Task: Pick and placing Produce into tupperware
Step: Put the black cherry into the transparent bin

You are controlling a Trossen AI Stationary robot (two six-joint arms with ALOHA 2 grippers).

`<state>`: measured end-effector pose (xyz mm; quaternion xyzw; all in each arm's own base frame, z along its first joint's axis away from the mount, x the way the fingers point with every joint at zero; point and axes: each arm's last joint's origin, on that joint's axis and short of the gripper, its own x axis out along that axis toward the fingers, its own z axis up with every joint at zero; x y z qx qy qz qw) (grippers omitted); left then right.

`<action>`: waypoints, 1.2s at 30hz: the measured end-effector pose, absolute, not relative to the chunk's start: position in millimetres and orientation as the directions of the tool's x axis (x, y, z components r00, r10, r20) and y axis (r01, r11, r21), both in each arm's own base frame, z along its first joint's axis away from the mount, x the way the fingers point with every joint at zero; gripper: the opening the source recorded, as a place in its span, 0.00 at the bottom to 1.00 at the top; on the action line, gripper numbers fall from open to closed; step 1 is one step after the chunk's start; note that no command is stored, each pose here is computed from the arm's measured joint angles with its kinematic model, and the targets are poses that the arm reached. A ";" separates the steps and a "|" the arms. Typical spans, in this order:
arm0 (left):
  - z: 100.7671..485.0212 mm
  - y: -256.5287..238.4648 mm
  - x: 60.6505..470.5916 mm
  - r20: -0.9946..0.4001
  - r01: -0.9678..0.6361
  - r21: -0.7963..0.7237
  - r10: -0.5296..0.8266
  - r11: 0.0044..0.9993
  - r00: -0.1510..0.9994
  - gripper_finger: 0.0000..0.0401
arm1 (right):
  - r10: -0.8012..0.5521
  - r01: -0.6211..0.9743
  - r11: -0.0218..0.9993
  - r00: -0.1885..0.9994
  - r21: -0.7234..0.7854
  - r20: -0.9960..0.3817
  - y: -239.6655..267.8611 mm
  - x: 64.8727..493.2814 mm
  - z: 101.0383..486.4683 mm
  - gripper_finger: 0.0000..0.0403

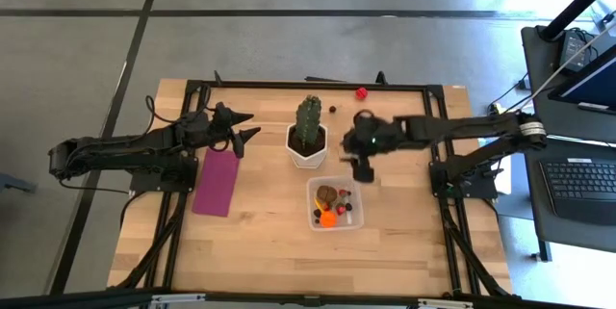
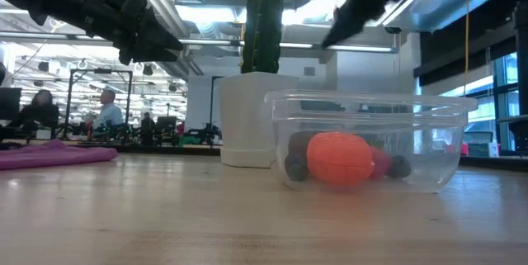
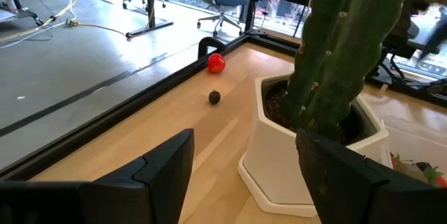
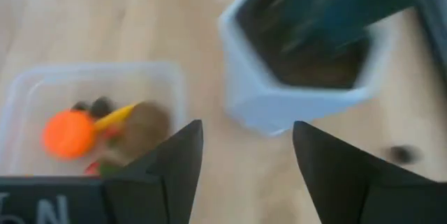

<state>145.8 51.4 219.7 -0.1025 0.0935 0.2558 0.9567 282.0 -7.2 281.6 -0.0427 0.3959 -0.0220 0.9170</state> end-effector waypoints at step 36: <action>219.5 51.1 145.8 -0.233 -0.507 -0.147 0.469 0.849 0.852 0.61 | -0.239 0.193 0.968 0.500 -0.162 -0.833 -240.9 296.7 254.6 0.51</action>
